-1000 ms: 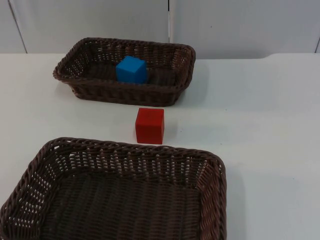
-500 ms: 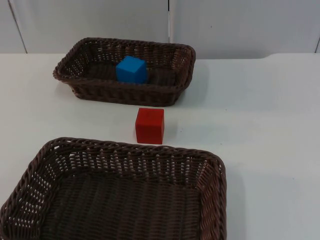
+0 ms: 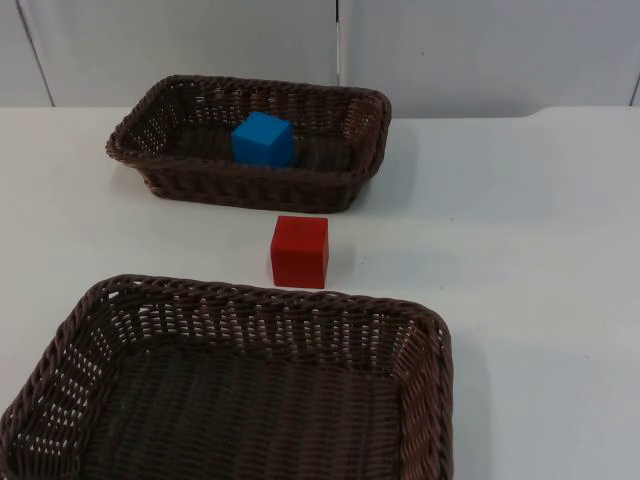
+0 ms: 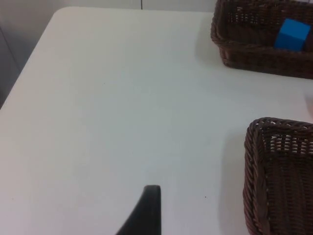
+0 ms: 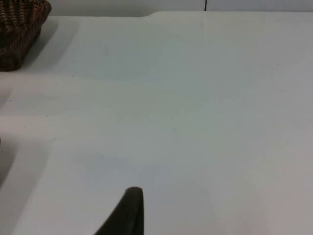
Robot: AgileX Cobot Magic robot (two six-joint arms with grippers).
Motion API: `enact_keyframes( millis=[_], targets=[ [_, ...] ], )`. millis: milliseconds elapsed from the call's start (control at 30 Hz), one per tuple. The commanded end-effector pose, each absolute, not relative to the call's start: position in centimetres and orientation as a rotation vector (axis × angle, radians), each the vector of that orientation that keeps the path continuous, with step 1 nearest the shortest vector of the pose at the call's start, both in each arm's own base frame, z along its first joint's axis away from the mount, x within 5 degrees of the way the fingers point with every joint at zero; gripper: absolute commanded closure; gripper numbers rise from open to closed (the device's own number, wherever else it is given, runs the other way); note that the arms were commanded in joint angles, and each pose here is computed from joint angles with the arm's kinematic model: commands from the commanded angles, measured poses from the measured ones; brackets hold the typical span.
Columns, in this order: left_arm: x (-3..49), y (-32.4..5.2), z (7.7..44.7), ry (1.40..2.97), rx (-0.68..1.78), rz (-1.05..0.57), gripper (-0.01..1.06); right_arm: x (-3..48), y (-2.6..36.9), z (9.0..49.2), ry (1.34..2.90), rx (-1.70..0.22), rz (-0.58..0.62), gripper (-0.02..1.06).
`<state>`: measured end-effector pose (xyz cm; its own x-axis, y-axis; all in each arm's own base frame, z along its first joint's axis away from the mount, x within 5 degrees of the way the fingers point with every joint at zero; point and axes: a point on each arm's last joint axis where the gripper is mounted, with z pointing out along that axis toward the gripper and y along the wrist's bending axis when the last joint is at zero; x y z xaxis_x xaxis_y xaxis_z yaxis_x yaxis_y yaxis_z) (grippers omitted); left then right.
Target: Pick up one cube with the left hand and place it into the upper basket. Pick up one cube with the right hand and place it into the lower basket.
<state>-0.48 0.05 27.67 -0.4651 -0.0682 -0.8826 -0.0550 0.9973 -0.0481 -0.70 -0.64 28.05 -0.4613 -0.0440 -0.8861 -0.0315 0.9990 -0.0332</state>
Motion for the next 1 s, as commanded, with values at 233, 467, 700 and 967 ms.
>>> enact_keyframes(
  millis=[233,467,700,967],
  targets=[
    [-0.5,0.1,27.5,2.06,-0.093,-0.012,0.15,1.2,-0.3,31.0,2.074,-0.102,-0.015,0.0],
    [-0.5,0.1,27.5,2.06,-0.093,-0.012,0.15,7.6,0.3,33.7,2.205,-0.116,-0.015,0.0],
    [-0.5,0.1,27.5,2.06,-0.093,-0.012,0.15,16.1,1.7,33.9,2.397,-0.162,0.065,0.0],
    [-0.5,0.1,27.5,2.06,-0.093,-0.012,0.15,25.5,3.5,32.8,2.515,-0.212,0.22,0.0]
  ],
)
